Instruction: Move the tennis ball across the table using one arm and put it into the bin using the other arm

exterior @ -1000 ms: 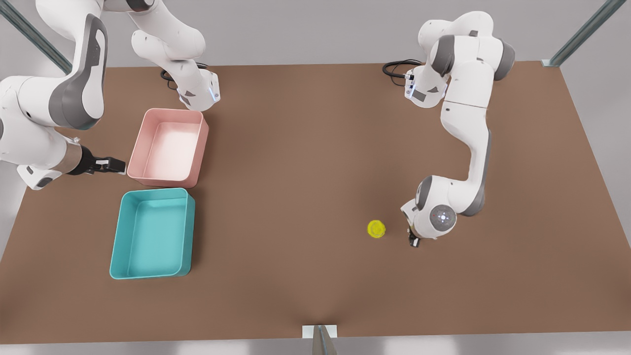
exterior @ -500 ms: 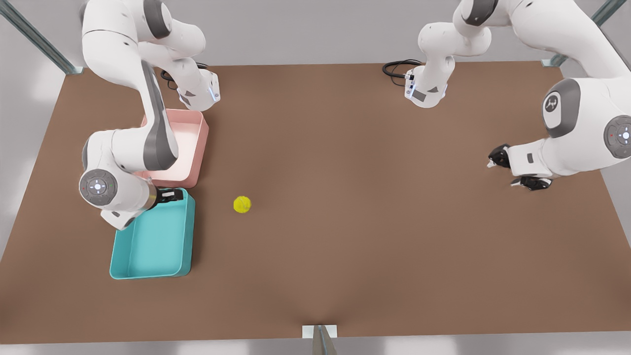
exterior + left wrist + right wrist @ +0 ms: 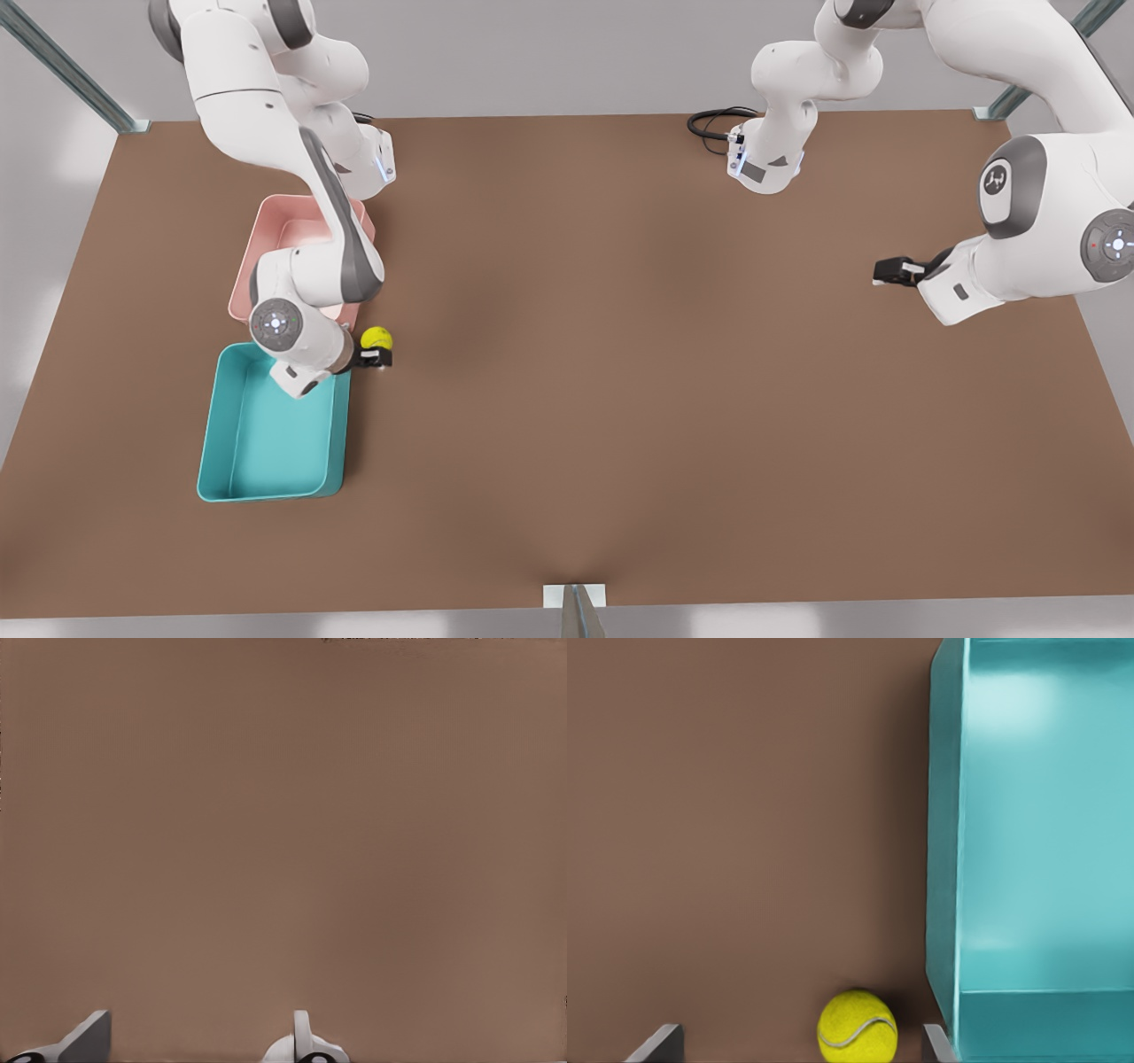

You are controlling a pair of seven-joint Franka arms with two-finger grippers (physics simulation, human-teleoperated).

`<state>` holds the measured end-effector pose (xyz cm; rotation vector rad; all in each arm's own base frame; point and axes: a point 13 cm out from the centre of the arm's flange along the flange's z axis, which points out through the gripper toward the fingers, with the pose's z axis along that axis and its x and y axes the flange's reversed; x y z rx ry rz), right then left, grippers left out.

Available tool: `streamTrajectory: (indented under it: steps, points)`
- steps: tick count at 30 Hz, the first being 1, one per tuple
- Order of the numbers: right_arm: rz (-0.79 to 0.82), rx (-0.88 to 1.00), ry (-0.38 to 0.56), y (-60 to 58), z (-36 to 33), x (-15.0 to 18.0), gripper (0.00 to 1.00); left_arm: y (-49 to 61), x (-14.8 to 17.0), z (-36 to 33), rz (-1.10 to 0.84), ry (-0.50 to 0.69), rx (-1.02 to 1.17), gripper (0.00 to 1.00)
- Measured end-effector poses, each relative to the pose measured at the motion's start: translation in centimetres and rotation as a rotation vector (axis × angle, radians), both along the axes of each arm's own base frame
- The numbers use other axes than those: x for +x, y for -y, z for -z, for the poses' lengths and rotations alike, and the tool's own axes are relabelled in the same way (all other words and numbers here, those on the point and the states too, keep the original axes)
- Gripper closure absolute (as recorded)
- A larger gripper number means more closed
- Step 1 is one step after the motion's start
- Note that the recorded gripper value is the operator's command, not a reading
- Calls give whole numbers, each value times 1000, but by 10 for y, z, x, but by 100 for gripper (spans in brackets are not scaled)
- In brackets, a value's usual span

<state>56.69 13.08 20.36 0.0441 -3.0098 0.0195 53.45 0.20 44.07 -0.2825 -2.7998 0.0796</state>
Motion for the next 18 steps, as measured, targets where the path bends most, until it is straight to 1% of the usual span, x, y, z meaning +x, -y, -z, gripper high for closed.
streamTrajectory:
  steps: [5, 10, 14, 18]
  points:
    - [41, 4, 31, 5, 10, -16, 0, 0, 1, 1, -79, 0, 27, 0]
    - [66, -9, 12, 6, 44, -29, 0, 0, 1, 2, -138, -6, 48, 0]
    - [50, -8, 22, -12, 44, -32, 0, 0, 0, 5, -175, -17, 62, 0]
    - [66, -21, -13, -8, 59, -44, 0, 2, -1, 7, -201, -28, 74, 0]
